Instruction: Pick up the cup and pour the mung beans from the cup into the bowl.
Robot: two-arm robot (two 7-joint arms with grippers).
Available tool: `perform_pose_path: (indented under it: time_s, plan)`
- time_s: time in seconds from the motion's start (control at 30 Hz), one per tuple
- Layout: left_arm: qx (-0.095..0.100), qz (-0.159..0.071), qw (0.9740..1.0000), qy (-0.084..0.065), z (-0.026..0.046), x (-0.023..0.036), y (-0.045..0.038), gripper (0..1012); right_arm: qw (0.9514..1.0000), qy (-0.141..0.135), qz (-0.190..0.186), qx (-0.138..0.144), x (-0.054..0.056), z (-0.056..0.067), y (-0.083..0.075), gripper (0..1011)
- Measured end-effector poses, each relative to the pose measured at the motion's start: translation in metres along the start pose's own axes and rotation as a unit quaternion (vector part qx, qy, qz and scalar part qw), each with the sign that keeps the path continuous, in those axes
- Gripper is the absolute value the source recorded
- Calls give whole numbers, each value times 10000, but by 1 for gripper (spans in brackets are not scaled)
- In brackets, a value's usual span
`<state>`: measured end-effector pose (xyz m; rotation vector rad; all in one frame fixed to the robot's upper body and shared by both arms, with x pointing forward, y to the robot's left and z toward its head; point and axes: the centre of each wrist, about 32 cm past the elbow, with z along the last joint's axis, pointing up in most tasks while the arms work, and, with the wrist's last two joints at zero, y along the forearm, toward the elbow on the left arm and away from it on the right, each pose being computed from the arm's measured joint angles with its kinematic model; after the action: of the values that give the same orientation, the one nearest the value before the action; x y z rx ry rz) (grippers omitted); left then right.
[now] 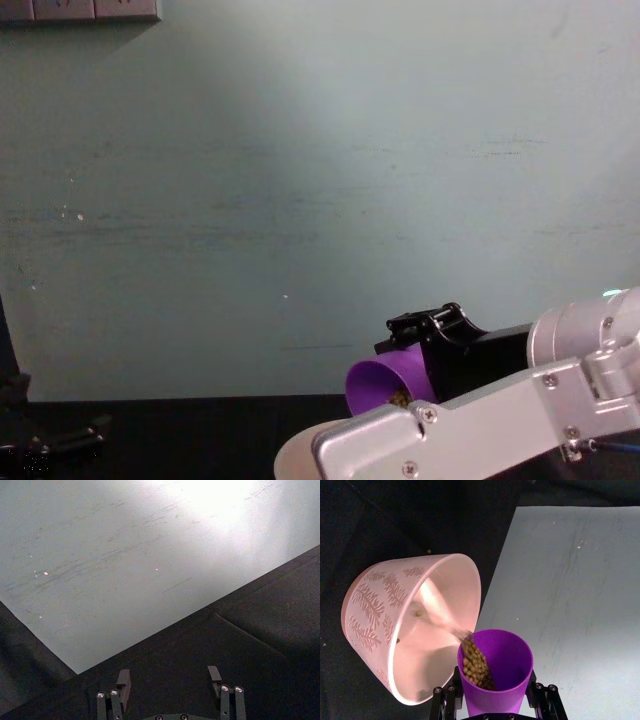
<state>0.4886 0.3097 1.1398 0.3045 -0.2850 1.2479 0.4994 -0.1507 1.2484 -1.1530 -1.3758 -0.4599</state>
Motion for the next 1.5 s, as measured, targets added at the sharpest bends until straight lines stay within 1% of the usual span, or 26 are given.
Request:
perform_pose_path:
  time_s: [0.43, 1.5]
  plan:
    - [0, 0, 10000, 0, 0, 0, 0, 1000, 9999, -107, 17, -35, -24, 29, 23, 713]
    - [0, 0, 10000, 0, 0, 0, 0, 1000, 9998, -180, 15, -89, -43, 59, 36, 713]
